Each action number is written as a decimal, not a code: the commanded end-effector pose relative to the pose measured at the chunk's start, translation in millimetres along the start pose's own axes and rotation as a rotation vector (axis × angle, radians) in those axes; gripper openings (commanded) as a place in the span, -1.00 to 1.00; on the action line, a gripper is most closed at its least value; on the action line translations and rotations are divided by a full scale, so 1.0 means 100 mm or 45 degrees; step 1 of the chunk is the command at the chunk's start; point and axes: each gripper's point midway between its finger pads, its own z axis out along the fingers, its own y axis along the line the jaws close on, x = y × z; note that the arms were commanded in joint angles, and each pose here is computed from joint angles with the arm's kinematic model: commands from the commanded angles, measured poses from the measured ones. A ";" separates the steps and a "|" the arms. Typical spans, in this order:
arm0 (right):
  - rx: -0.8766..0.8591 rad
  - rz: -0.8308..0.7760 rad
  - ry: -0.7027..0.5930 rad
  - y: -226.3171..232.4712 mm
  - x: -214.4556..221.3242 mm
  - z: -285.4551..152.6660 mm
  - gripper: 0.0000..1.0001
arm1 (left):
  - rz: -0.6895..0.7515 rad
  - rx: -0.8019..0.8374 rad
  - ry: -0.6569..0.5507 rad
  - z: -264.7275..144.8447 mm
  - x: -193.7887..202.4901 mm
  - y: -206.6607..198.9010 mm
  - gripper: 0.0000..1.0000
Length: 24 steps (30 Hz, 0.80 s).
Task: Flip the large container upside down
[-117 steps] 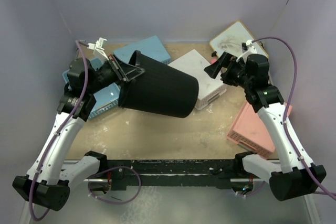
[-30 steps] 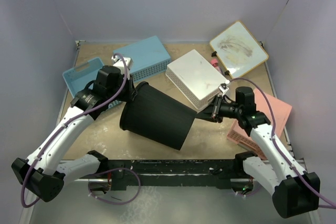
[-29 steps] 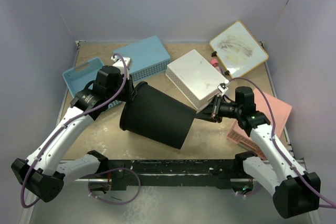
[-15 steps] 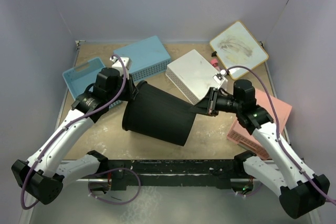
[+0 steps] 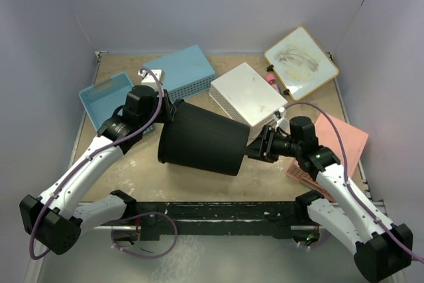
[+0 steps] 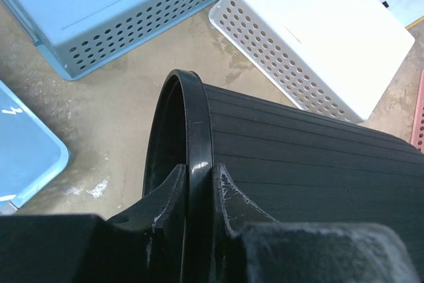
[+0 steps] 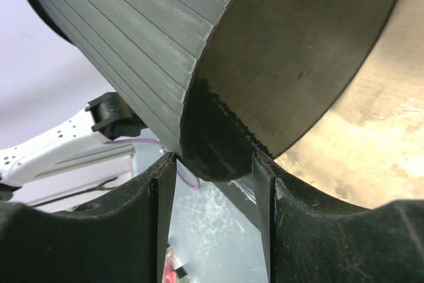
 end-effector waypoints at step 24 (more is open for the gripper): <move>-0.786 -0.538 -0.151 1.83 -0.71 -0.22 -0.28 | -0.043 0.015 0.418 0.63 1.00 0.06 -1.00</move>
